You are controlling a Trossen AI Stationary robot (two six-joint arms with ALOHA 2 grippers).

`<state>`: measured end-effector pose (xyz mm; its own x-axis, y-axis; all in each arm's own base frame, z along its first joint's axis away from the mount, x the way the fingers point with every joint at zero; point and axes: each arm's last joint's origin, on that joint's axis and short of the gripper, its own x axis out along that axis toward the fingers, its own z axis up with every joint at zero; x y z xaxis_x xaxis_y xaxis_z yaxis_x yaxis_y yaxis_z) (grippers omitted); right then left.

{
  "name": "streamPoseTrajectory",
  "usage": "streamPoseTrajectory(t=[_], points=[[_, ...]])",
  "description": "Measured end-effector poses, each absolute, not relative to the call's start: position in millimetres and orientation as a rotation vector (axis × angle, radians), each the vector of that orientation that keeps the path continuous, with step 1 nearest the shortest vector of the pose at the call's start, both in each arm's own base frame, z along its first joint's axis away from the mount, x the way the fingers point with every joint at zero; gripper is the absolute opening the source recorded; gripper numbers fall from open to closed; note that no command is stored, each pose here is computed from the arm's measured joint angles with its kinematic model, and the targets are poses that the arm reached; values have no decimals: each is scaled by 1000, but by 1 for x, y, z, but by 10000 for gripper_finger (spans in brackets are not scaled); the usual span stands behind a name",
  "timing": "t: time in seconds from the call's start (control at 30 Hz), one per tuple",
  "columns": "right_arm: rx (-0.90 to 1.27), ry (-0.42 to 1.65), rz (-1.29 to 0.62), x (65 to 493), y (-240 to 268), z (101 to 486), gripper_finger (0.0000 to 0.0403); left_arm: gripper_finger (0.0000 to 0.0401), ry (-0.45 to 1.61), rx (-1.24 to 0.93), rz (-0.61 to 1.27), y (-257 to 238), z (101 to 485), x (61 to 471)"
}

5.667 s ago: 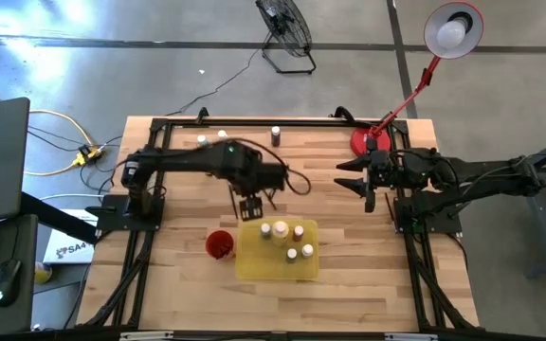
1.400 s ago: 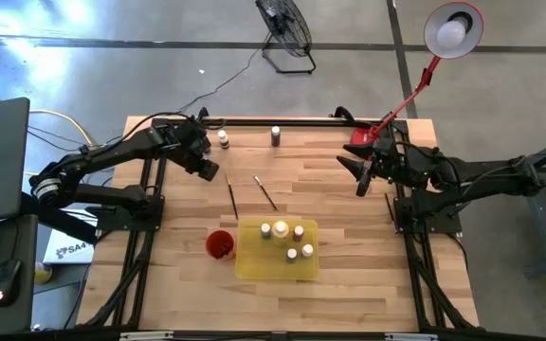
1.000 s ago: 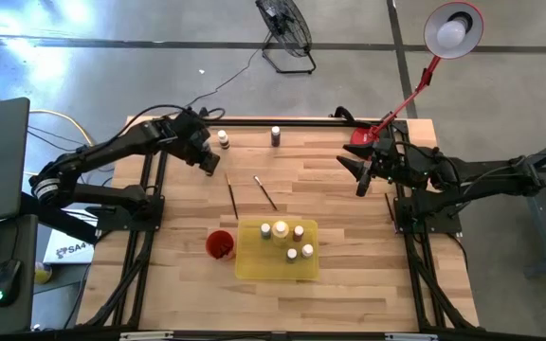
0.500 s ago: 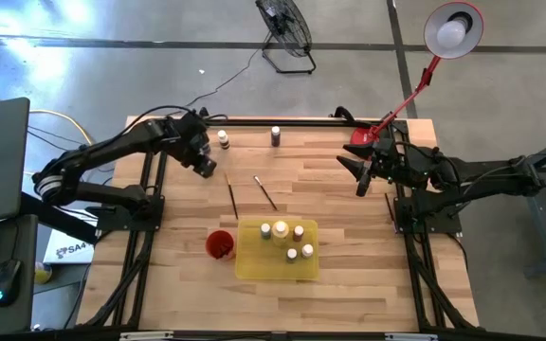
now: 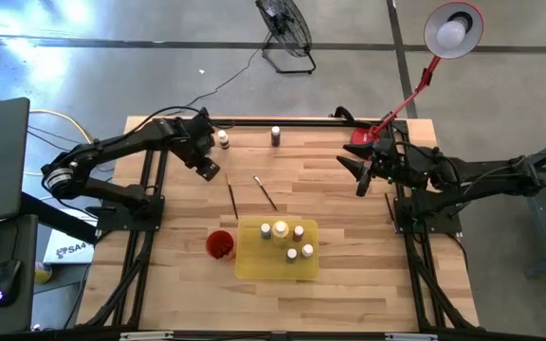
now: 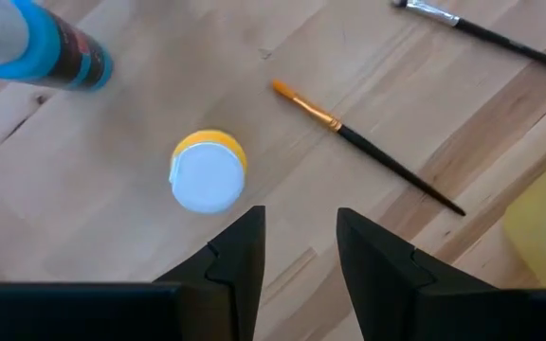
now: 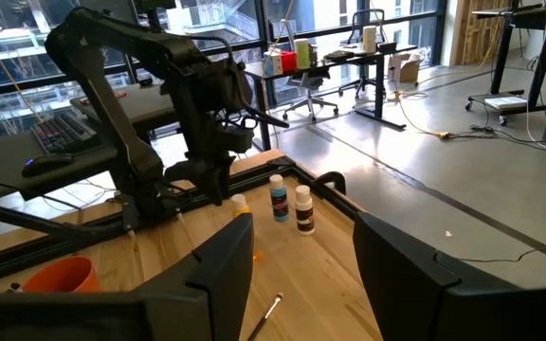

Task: Pick & Place Paint Supplies
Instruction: Put the yellow paint bottle into the yellow bin

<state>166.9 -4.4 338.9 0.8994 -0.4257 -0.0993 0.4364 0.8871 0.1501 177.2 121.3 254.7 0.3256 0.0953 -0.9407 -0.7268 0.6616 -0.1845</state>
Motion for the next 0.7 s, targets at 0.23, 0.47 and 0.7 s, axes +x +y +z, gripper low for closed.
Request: streamPoseTrajectory(t=[0.23, 0.47, 0.7], points=[[171, 64, -448, 167, -4, 339, 174, 129, 1076, -755, 561, 121, 256, 180], [170, 64, -448, 167, -4, 339, 174, 148, 868, -809, 314, 124, 266, 197], [175, 63, -449, 167, -4, 339, 174, 241, 687, -741, 287, 130, 277, 211]])
